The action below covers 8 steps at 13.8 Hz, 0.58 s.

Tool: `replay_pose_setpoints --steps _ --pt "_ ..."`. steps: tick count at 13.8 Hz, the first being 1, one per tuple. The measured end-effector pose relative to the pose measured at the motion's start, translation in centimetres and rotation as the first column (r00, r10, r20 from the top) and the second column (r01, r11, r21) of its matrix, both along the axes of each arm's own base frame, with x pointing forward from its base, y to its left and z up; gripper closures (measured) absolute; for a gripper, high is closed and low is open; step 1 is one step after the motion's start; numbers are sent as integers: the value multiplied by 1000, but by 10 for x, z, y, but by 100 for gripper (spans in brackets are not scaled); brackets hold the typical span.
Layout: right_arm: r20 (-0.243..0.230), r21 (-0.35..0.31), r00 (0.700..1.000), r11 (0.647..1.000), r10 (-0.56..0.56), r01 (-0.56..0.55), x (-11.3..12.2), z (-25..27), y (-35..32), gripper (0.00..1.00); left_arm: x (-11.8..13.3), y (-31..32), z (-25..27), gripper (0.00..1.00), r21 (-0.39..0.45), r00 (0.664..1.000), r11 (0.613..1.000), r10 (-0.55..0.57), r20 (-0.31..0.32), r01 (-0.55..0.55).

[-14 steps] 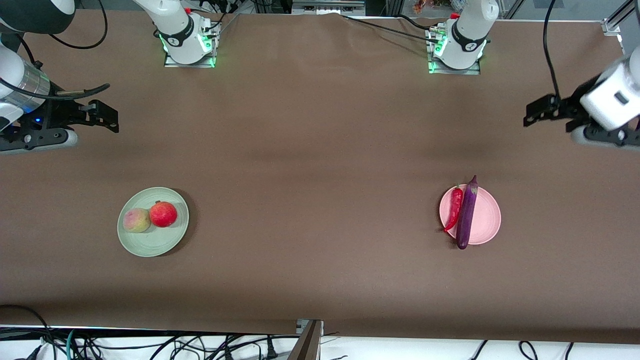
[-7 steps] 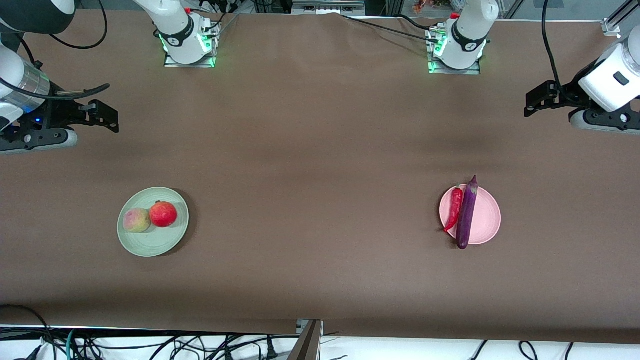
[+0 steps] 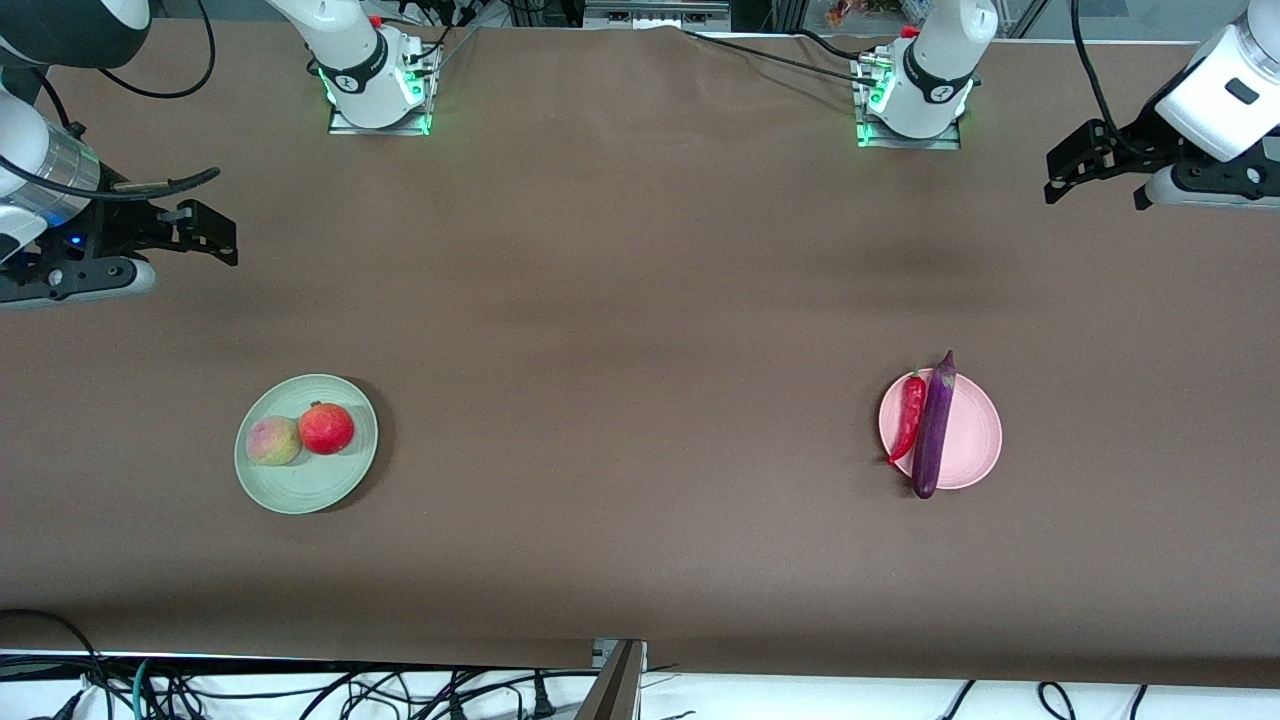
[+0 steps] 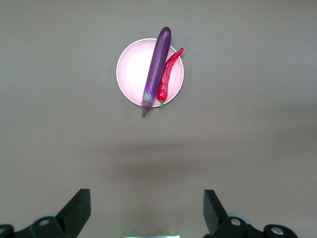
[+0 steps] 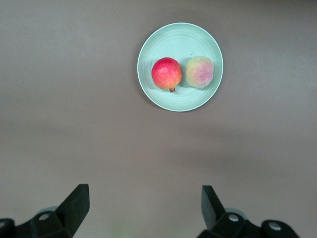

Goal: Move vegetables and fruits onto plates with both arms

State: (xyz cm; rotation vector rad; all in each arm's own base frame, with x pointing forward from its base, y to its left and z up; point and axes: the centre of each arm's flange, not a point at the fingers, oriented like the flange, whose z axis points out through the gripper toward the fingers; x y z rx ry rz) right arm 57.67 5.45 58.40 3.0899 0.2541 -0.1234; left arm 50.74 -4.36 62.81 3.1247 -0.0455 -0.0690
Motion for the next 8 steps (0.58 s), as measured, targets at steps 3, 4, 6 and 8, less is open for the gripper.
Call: replay_pose_setpoints --steps 3,4,6,8 --pt "0 0 1000 1000 0 0 0 0 0 0 1 1 0 0 0 1000 1000 15 6 -15" --pt "0 0 1000 1000 0 0 0 0 0 0 2 2 1 0 -1 1000 1000 20 10 -20" --pt "0 0 1000 1000 0 0 0 0 0 0 2 2 2 0 -1 1000 1000 25 12 -25" --pt "0 0 1000 1000 0 0 0 0 0 0 2 4 2 0 -1 999 1000 31 12 -31"
